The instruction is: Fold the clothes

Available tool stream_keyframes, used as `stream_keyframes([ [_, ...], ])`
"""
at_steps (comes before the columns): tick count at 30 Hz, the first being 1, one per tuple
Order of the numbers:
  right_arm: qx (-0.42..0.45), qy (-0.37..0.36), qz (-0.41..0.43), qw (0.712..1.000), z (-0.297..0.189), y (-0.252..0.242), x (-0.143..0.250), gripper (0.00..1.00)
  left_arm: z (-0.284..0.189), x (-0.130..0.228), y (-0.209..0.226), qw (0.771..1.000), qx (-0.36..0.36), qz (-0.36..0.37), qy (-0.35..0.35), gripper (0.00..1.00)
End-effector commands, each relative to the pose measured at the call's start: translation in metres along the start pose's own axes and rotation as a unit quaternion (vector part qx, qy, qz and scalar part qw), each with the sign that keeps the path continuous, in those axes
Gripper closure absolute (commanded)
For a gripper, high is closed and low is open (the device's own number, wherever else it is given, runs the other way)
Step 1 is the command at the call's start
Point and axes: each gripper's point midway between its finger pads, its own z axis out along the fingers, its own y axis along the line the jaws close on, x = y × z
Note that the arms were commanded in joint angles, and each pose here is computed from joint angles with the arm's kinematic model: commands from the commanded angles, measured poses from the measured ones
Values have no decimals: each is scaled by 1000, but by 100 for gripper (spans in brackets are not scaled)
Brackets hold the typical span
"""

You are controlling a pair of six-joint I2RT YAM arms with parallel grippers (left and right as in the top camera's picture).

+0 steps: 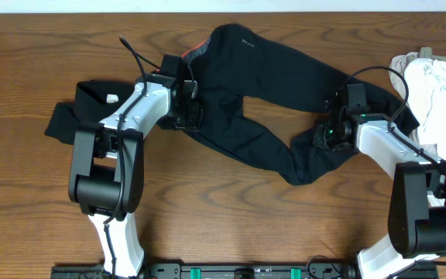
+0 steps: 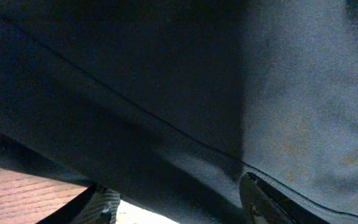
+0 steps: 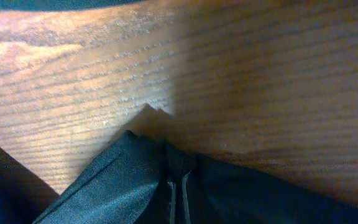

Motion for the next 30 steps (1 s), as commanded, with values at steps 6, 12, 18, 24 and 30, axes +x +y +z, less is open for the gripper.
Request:
stream_keyframes([
  [6, 4, -72, 22, 997, -64, -12, -23, 99, 11, 7, 2, 1000, 2, -1, 20, 36],
  [12, 44, -168, 72, 982, -154, -51, -26, 99, 11, 8, 2, 1000, 2, -1, 21, 36],
  [18, 125, -185, 121, 967, -203, -94, 13, 99, 11, 7, 2, 1000, 3, 1, 20, 36],
  [24, 179, -159, 133, 962, -212, -112, 42, 99, 11, 7, 2, 1000, 2, 5, 20, 36],
  [30, 184, -131, 134, 965, -202, -114, 45, 96, 11, 7, 2, 1000, 2, 5, 20, 36],
])
